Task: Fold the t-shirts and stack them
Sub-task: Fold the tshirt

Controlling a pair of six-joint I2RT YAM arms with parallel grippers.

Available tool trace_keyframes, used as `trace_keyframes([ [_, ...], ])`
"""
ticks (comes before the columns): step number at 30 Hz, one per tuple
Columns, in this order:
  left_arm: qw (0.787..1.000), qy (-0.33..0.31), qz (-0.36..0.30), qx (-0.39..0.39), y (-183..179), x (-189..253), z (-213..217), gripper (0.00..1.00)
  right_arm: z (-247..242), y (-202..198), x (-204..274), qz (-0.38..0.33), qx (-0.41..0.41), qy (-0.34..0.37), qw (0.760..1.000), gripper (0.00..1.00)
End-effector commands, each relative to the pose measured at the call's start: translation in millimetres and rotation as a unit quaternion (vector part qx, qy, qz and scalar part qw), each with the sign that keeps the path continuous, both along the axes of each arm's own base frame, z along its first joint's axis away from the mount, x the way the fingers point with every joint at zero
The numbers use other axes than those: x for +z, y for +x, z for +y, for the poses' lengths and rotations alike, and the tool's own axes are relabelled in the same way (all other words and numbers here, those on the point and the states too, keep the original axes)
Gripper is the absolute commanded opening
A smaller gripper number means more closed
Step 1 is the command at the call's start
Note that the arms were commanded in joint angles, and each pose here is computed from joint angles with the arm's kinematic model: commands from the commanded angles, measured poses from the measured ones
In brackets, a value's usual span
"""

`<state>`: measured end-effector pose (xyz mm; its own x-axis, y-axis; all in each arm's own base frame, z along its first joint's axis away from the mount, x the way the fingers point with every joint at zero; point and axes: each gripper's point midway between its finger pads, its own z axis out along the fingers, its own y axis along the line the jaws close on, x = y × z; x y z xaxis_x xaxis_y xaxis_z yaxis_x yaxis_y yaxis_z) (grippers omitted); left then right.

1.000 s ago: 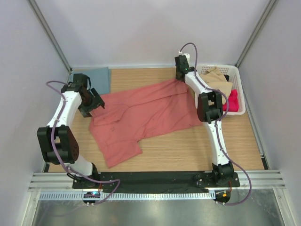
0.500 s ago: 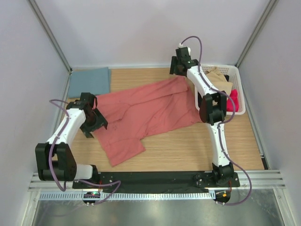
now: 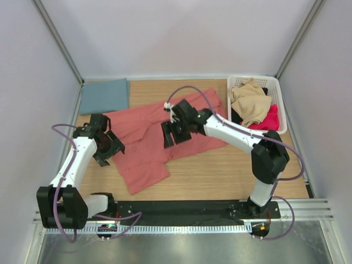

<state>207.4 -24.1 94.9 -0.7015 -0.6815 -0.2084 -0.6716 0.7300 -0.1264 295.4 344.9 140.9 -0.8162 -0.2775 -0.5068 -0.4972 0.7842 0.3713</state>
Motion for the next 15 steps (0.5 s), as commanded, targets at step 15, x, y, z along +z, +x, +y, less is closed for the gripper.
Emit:
trace_keyframes([
  [15,0.995,-0.020,-0.085,-0.054,25,43,-9,0.76,23,-111,-80,0.120,0.106,0.064,0.985,0.82],
])
